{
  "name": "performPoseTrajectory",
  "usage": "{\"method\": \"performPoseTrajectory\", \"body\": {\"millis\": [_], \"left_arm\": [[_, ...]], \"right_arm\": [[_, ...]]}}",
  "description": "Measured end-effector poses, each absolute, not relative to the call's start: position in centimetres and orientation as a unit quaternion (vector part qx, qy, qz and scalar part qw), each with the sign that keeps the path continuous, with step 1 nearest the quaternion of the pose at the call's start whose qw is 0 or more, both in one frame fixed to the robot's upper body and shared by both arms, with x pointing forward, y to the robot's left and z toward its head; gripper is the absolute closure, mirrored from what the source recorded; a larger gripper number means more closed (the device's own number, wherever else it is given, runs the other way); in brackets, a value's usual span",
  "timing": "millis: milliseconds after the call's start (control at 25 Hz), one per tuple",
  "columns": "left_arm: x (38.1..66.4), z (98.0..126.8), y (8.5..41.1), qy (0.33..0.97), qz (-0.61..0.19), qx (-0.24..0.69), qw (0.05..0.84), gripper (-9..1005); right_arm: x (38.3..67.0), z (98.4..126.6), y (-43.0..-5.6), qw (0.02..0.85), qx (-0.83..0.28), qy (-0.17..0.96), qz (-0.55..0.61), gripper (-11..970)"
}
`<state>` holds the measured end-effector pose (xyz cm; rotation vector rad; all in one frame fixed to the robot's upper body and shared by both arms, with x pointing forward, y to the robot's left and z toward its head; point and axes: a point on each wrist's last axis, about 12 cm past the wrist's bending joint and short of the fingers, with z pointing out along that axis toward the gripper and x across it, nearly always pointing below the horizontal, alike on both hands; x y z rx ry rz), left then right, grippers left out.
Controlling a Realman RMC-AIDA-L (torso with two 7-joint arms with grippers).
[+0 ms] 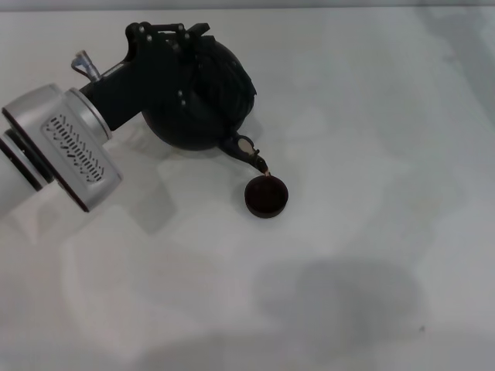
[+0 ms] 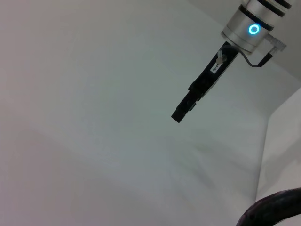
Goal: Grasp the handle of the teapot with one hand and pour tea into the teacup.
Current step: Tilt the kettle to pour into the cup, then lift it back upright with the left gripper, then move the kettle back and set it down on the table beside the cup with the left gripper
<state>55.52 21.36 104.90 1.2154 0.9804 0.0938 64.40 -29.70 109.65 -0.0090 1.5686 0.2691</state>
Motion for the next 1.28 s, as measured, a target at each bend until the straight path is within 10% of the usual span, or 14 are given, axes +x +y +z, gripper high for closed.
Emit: {"method": "performPoseTrajectory", "body": {"millis": [1280], "left_arm": [[52.2,102.7,25.7,0.653,-0.086,0.141,0.739,873]], "right_arm": [[64.2,109.5,-30.4,0.700,-0.004,0.706,0.112,124]]}}
